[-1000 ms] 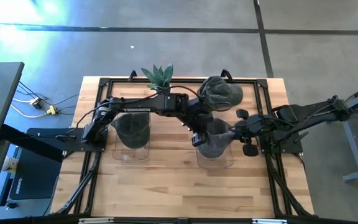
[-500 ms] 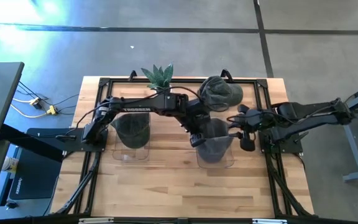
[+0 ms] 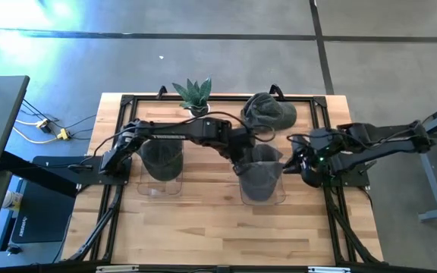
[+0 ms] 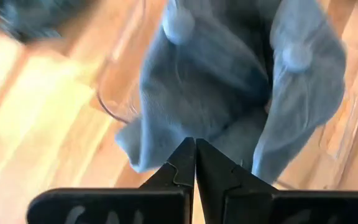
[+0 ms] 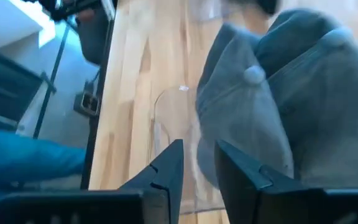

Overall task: Pick & Place hat
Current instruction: Put the gray cap into the right transparent bin

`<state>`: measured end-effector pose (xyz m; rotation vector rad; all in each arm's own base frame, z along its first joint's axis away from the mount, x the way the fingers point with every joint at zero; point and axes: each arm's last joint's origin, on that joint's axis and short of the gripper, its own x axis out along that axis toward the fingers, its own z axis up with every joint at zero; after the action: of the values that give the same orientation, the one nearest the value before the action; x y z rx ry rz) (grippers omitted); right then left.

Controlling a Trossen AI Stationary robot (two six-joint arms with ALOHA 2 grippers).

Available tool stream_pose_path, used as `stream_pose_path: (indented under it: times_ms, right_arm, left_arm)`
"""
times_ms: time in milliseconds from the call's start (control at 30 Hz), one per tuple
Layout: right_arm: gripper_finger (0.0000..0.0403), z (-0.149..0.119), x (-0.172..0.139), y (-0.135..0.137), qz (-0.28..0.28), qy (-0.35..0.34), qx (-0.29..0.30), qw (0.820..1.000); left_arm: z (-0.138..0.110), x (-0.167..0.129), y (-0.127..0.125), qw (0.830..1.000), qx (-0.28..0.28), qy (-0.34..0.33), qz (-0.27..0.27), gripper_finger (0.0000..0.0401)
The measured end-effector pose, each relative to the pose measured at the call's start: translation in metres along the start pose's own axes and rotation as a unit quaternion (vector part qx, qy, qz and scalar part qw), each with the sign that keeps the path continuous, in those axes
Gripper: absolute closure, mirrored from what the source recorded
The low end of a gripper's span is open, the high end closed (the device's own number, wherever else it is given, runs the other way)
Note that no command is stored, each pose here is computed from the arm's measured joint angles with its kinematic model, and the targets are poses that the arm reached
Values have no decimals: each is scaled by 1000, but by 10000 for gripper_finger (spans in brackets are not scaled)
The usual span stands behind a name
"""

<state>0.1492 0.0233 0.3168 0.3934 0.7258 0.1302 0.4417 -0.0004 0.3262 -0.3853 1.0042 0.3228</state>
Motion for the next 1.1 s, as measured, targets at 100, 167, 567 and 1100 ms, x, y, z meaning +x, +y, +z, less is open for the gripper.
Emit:
stream_pose_path:
  times_ms: [100,167,567,1100]
  right_arm:
    - [332,0,11,2,-1,28,-27,999]
    - [340,0,22,3,-1,50,-48,998]
    - [385,5,81,-18,-210,105,-109,966]
    - [401,-8,16,3,-161,-5,16,987]
  left_arm:
    - [1,-10,0,1000,-4,-11,2,392]
    - [3,-24,-4,999,-2,-23,-23,392]
    - [-34,-28,-49,995,29,61,-78,391]
    - [-31,17,-32,997,-75,4,9,391]
